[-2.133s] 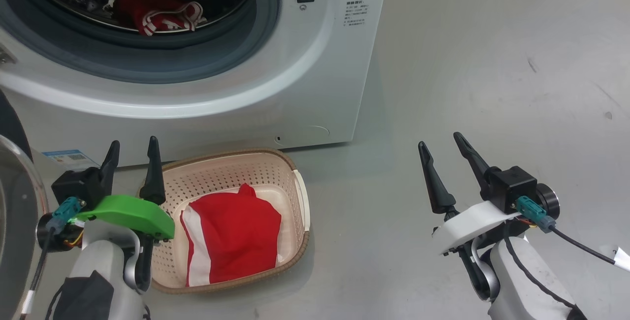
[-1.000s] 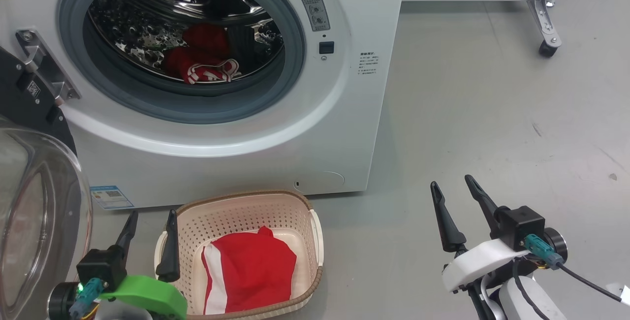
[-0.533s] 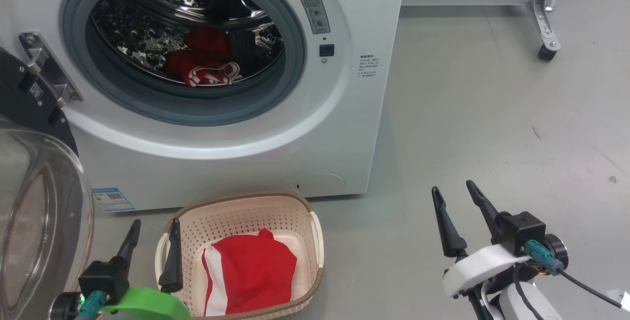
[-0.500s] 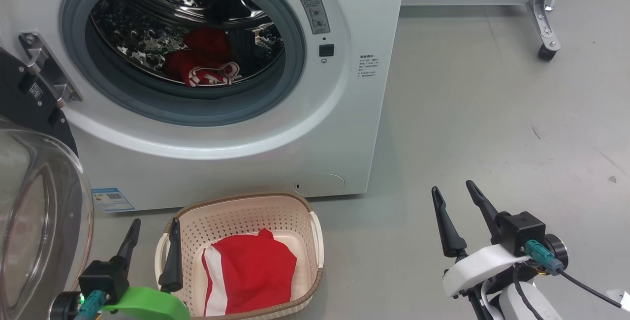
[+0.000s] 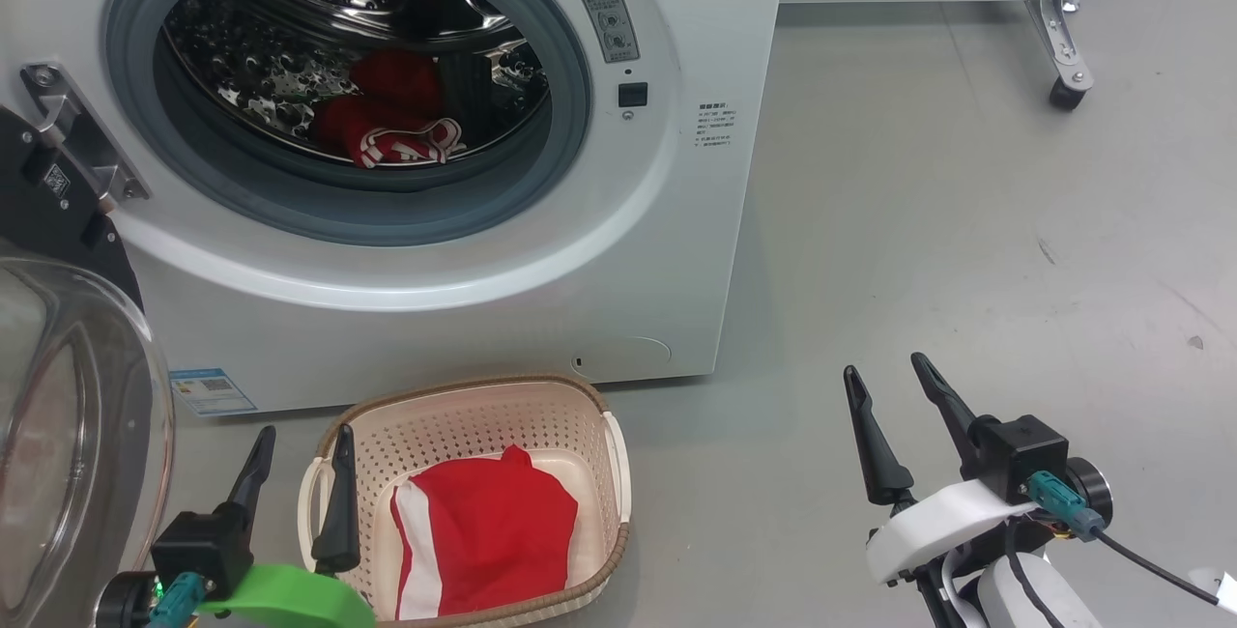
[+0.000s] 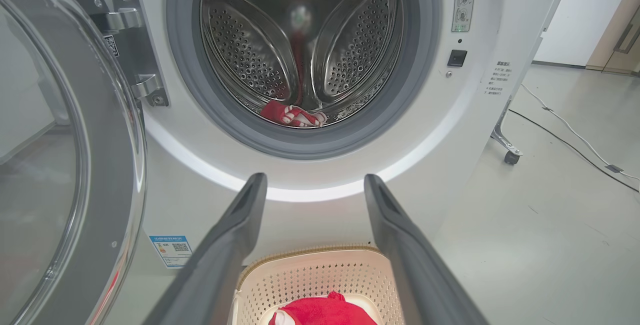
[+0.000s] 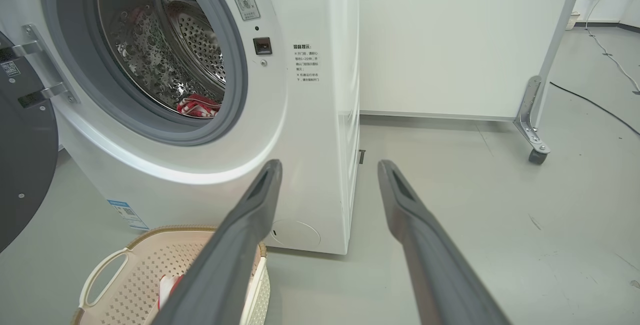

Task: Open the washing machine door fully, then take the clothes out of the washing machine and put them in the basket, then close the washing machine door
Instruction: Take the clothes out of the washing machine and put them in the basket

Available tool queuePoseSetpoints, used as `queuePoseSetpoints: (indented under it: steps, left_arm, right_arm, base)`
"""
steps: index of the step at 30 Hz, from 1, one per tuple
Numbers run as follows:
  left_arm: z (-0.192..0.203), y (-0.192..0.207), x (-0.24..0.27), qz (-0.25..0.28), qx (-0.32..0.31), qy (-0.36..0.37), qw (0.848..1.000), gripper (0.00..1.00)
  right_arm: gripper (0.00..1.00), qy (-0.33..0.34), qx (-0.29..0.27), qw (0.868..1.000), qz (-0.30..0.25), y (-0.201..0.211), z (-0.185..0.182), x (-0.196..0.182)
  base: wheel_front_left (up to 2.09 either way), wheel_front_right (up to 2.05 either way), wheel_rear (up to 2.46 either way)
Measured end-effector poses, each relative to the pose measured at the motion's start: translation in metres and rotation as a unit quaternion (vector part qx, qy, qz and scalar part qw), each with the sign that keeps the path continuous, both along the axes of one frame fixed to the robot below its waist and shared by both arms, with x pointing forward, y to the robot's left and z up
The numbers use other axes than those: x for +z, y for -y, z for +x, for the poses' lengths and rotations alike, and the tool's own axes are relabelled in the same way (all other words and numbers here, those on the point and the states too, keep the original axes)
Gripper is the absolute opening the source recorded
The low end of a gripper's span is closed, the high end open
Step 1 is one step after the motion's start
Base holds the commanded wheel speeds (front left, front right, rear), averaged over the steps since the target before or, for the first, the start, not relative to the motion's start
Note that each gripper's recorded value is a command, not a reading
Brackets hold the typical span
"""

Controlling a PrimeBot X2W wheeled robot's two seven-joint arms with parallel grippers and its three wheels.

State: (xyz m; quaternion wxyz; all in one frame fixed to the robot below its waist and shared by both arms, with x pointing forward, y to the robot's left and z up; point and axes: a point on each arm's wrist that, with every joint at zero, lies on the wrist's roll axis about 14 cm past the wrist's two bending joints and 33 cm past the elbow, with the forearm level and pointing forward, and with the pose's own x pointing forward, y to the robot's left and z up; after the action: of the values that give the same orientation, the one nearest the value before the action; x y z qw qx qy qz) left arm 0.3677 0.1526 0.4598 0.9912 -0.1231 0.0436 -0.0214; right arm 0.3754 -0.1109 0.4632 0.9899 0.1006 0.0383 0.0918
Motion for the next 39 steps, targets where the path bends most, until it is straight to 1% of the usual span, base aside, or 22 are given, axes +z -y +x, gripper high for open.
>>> queuePoseSetpoints:
  steps: [9,14,20,25,29,34,39]
  left_arm:
    - [0.006,0.004,-0.008,0.002,-0.010,-0.020,1.000,1.00]
    - [0.018,0.008,-0.011,0.002,-0.018,-0.026,0.999,1.00]
    - [0.058,0.020,0.006,-0.008,-0.031,0.003,0.999,1.00]
    - [0.092,0.032,0.006,-0.019,-0.045,0.002,0.999,1.00]
    - [0.123,0.044,0.008,-0.032,-0.056,0.004,0.998,1.00]
    - [0.161,0.051,-0.005,-0.031,-0.067,-0.021,0.997,1.00]
    - [0.200,0.047,-0.019,-0.020,-0.062,-0.043,0.997,1.00]
  right_arm:
    - [1.00,-0.006,0.004,1.000,0.002,-0.003,0.001,-0.004]
    - [1.00,-0.011,0.004,1.000,0.003,-0.003,0.004,-0.008]
    - [1.00,-0.015,0.003,1.000,0.005,-0.003,0.013,-0.013]
    - [1.00,-0.011,0.007,1.000,0.006,-0.005,0.027,-0.013]
    - [1.00,-0.019,0.003,1.000,0.010,-0.002,0.035,-0.019]
    - [1.00,-0.029,-0.004,0.999,0.013,0.001,0.046,-0.029]
    - [1.00,-0.036,-0.008,0.999,0.014,0.005,0.059,-0.038]
  base:
    - [0.00,0.00,0.00]
    - [0.00,0.00,0.00]
    - [0.00,0.00,0.00]
    - [0.00,0.00,0.00]
    - [0.00,0.00,0.00]
    - [0.00,0.00,0.00]
    - [0.00,0.00,0.00]
